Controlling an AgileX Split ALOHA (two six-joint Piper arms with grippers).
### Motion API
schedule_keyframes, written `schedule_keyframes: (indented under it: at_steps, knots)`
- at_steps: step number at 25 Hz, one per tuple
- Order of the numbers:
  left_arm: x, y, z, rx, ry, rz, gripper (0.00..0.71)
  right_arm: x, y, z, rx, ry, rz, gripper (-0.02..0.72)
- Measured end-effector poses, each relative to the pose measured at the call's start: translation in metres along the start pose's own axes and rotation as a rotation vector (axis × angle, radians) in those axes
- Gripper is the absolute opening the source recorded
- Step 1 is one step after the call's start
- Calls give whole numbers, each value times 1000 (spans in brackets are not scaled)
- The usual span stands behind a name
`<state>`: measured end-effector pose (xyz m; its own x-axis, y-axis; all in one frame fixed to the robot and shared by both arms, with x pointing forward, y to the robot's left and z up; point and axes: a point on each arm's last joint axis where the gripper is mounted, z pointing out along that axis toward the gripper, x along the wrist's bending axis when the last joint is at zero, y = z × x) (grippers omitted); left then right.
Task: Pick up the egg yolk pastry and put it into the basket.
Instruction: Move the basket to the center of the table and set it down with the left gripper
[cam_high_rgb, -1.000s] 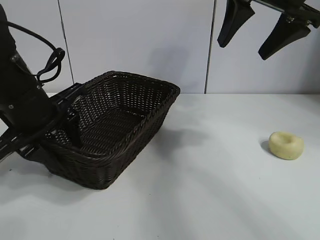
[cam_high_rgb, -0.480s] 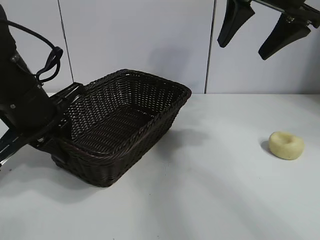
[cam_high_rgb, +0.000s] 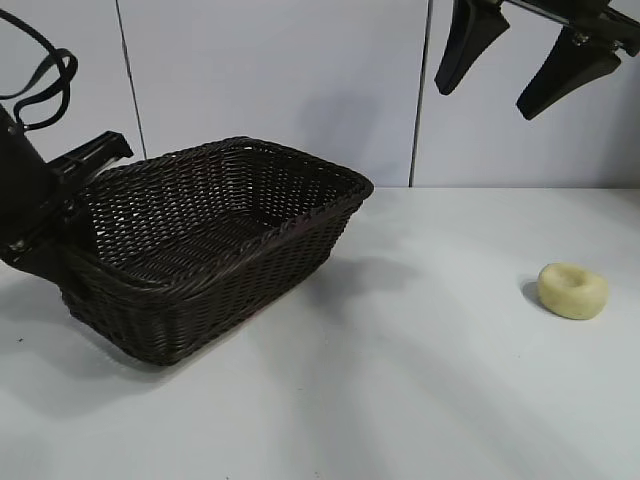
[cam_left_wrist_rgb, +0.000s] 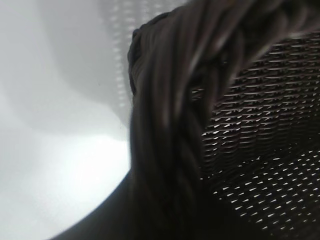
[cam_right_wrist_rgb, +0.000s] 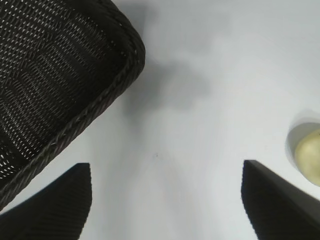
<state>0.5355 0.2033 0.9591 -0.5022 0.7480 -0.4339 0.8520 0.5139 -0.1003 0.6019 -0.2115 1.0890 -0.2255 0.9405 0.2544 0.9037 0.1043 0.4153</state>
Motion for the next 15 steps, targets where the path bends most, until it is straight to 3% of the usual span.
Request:
schedule_keyframes:
  at_steps: [7,15]
  knots:
    - [-4,3,-9,17,47,179,100,0,0,0,0,0,0,590]
    - [-41,30,-26,58,78,411,100,0,0,0,0,0,0,590]
